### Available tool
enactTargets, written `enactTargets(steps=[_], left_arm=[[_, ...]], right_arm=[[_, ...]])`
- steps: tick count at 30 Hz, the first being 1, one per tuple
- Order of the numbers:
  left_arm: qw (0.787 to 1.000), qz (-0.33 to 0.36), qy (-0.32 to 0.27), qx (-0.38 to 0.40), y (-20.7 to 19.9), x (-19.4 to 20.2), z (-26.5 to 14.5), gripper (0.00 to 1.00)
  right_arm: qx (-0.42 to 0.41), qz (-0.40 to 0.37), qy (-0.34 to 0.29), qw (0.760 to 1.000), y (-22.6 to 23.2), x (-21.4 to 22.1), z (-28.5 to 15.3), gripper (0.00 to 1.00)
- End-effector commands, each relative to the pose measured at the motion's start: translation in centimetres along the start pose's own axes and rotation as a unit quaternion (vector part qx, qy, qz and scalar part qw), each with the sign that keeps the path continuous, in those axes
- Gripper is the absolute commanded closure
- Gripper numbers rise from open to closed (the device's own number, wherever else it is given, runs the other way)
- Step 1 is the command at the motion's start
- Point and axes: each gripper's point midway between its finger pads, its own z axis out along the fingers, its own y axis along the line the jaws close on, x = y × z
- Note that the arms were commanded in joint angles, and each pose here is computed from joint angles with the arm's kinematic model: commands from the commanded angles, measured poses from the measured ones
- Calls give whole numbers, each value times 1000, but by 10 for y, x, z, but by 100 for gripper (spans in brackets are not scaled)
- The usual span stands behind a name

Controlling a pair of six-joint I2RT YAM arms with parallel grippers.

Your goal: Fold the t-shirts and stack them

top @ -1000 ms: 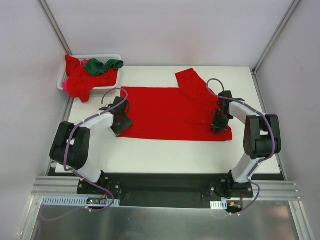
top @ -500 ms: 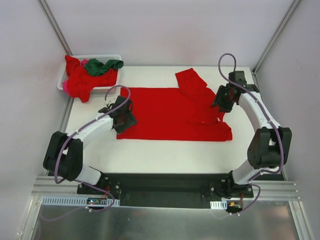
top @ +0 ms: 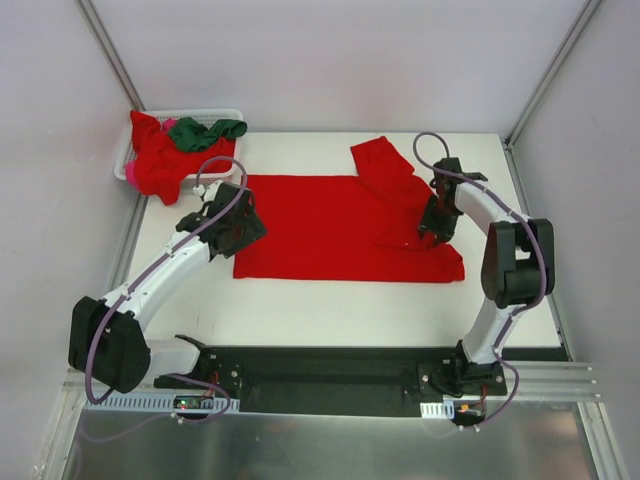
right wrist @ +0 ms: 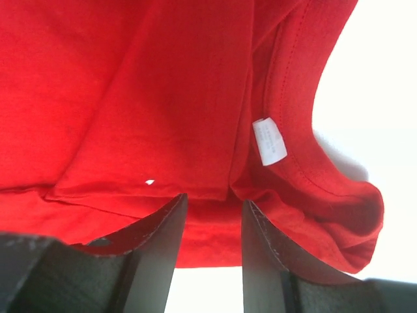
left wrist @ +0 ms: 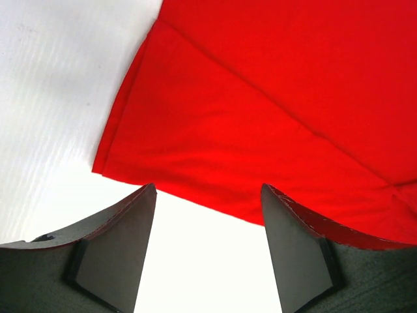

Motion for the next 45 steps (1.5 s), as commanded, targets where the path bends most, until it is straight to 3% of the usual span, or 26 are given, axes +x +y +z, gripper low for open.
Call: enactTargets(steps=[1,11,14,17,20,22,32,41,43,45], left_arm=[[1000,15,-11,-13,7,-4,-11,34],[1000,10,-13,-21,12,-3,-12,35],[1000,10,-11,-23,13,-2,-12,34],[1000,9,-13,-27,15,-2,-13,34],[999,9,-16,-28,16,-3,-15,35],[999,7,-20,-28,16,-5,-16,35],[999,5,-13,-37,19,-1,-12,35],[999,4,-4,-45,26,7,-9,35],[999,5,-2,-45,27,8,-8,35],[999,6,2,-49,28,10,-5,35]], right_arm=[[13,0,-4,1000,-2,-3,5,58],[8,2,14,1000,3,7,23,59],[7,4,14,1000,6,5,27,64],[6,6,11,1000,8,1,28,74],[6,8,-1,1000,9,-6,21,95],[4,9,-9,1000,10,-10,16,99],[-31,7,-45,998,33,-47,-13,99],[-15,-30,-25,999,48,-61,4,99],[-18,-36,-23,999,51,-63,3,92],[-17,-37,-23,999,51,-64,3,68]])
